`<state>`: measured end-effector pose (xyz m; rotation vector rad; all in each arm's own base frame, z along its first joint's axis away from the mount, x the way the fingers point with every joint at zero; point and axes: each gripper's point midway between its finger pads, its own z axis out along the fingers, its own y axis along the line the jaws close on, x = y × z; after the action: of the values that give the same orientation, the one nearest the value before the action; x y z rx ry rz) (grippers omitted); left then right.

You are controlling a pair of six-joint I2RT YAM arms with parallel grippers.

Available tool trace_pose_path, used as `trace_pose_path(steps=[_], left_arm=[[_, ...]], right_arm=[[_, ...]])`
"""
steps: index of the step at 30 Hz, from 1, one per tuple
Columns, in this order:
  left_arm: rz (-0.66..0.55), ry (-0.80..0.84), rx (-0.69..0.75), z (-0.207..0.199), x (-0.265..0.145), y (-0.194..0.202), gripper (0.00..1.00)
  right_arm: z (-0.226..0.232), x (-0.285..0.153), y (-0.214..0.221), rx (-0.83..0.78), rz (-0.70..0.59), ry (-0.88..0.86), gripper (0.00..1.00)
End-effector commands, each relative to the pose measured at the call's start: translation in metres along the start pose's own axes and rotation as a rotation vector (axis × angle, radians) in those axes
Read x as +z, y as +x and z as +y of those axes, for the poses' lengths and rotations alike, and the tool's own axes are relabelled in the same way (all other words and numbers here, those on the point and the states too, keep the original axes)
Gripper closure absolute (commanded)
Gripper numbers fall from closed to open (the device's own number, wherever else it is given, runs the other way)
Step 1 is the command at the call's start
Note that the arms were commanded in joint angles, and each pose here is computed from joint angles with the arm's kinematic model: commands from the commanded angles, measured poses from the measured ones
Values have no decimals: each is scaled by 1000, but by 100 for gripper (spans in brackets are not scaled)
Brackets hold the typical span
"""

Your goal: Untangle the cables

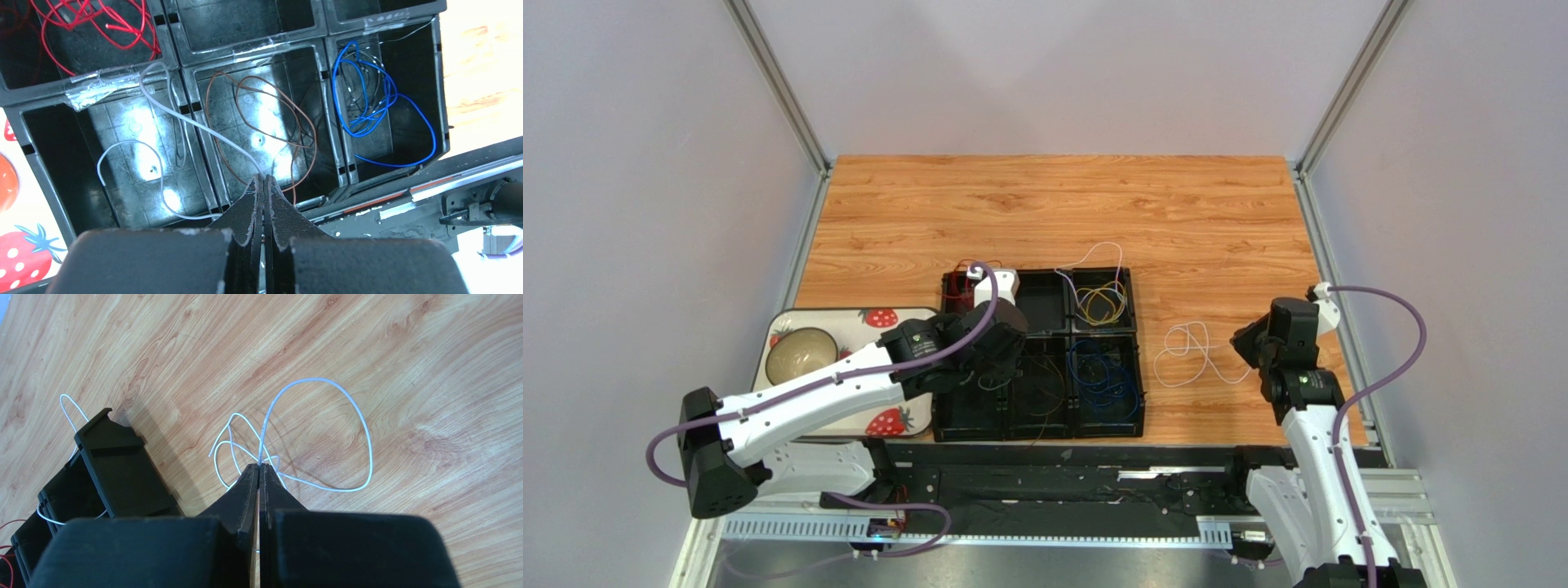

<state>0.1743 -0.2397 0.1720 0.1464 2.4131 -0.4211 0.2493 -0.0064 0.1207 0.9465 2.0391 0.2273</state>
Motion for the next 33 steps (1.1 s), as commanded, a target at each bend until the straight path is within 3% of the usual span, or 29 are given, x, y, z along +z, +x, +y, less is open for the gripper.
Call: trace_pose_path(steps=[1,19,22,23,26,29,33], left_arm=[[-27,4,-35,3,2,0,100],[2,-183,-92,74,22,35,100],[-4,-171,-90,73,22,33,86],[-7,-163,-84,71,21,31,66],[-23,-149,-85,70,15,26,32],[-44,-140,-89,70,4,18,21],[-84,-109,-76,69,-21,1,19]], right_arm=[[6,-1,1,-14,-3,-52,100],[24,-13,0,-41,28,-133,100],[28,-15,-3,-44,28,-147,100],[33,-18,0,-45,46,-172,100],[38,-24,-5,-49,43,-187,100],[45,-32,-13,-57,27,-205,100],[58,-49,-28,-68,-3,-250,100]])
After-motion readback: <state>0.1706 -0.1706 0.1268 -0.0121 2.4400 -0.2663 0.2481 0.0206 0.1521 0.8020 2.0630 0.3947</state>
